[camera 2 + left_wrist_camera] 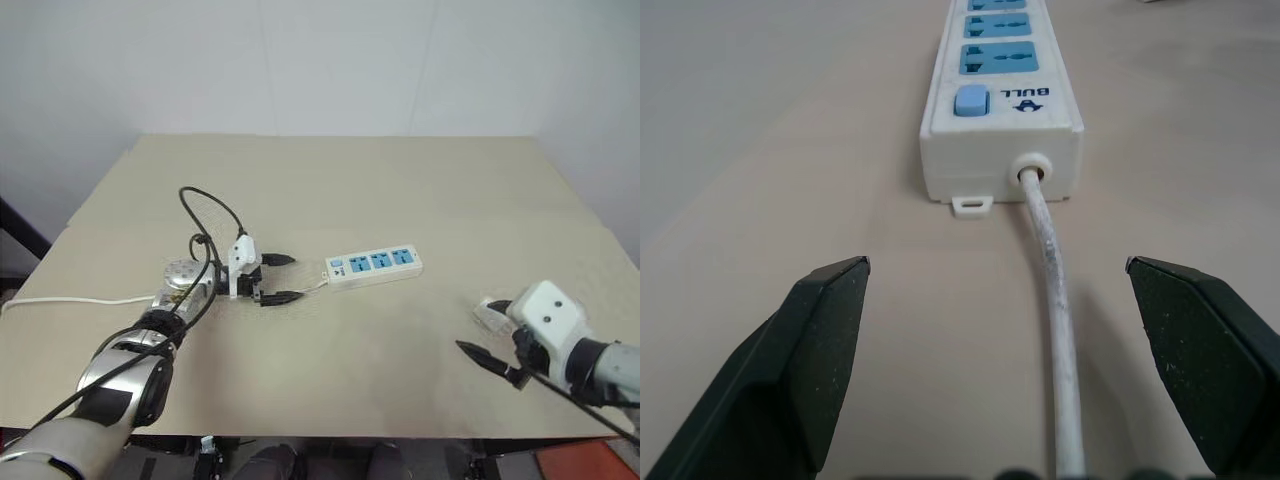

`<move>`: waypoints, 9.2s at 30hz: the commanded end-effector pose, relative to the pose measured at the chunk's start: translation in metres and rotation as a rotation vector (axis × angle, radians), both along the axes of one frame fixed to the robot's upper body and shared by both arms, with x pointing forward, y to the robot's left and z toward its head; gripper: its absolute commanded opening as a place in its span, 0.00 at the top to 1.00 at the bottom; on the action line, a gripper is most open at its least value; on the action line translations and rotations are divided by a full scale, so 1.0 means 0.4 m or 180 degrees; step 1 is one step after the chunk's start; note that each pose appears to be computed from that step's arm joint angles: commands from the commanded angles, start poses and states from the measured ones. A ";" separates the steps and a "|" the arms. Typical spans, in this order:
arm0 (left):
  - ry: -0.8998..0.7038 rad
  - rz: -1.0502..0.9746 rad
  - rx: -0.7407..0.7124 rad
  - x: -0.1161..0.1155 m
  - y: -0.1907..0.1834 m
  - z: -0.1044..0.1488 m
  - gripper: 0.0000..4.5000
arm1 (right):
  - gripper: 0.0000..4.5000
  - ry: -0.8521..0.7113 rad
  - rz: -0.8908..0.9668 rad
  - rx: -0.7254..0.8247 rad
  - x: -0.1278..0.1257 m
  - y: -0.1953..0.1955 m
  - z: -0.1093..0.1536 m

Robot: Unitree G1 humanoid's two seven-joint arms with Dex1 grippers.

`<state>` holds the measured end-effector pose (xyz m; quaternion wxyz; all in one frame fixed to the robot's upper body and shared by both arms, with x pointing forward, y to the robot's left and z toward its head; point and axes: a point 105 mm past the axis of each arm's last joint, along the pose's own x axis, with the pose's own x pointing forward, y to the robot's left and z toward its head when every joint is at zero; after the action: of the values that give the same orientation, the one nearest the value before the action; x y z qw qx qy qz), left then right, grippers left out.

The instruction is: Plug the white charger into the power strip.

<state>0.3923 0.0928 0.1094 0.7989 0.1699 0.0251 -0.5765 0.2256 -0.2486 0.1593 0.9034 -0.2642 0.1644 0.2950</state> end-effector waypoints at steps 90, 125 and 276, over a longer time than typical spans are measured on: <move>-0.0104 0.0051 -0.0535 -0.164 0.133 -0.080 0.01 | 0.00 -0.0140 -0.0083 0.0127 0.044 0.055 -0.022; 0.0119 -0.0398 -0.0366 -0.217 0.079 -0.090 0.28 | 0.00 0.1256 -0.0579 -0.0613 0.225 -0.002 0.092; 0.0278 -0.0717 -0.0215 -0.242 0.051 -0.102 0.28 | 0.76 0.0934 0.2396 0.1385 0.256 0.456 -0.288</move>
<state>0.3016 0.1212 0.0639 0.7536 0.1088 0.0359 -0.6472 0.3281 -0.0430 0.1012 0.7046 -0.0555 -0.0282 0.7069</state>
